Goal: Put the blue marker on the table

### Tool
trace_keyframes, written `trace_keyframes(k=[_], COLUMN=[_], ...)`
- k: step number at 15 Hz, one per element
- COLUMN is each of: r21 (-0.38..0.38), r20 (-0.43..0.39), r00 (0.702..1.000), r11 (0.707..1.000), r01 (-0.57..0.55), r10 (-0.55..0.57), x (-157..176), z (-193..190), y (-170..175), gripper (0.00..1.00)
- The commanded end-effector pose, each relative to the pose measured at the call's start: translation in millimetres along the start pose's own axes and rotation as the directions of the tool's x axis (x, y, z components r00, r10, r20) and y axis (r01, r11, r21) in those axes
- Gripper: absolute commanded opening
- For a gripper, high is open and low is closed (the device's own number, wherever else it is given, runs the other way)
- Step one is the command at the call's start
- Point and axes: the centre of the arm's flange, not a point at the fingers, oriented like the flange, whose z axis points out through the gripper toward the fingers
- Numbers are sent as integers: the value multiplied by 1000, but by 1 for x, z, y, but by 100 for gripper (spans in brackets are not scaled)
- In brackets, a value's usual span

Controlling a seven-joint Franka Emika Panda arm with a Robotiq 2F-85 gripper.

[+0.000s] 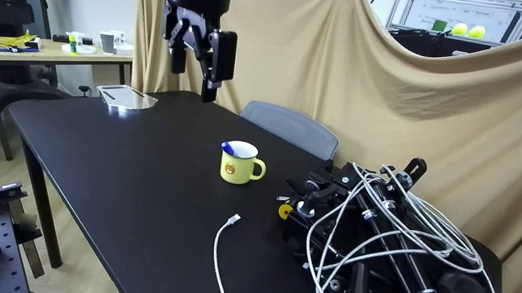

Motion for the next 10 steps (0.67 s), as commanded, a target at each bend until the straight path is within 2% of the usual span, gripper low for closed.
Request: trace_keyframes(k=[1, 6, 10], r21=[0, 5, -23], r20=[0, 9, 11], r00=[1000, 1000, 1000], r11=[1000, 1000, 1000], r01=[0, -4, 2], r10=[0, 4, -2], x=[0, 4, 40], z=[0, 2, 16], y=[0, 1, 1], gripper=[100, 100, 100])
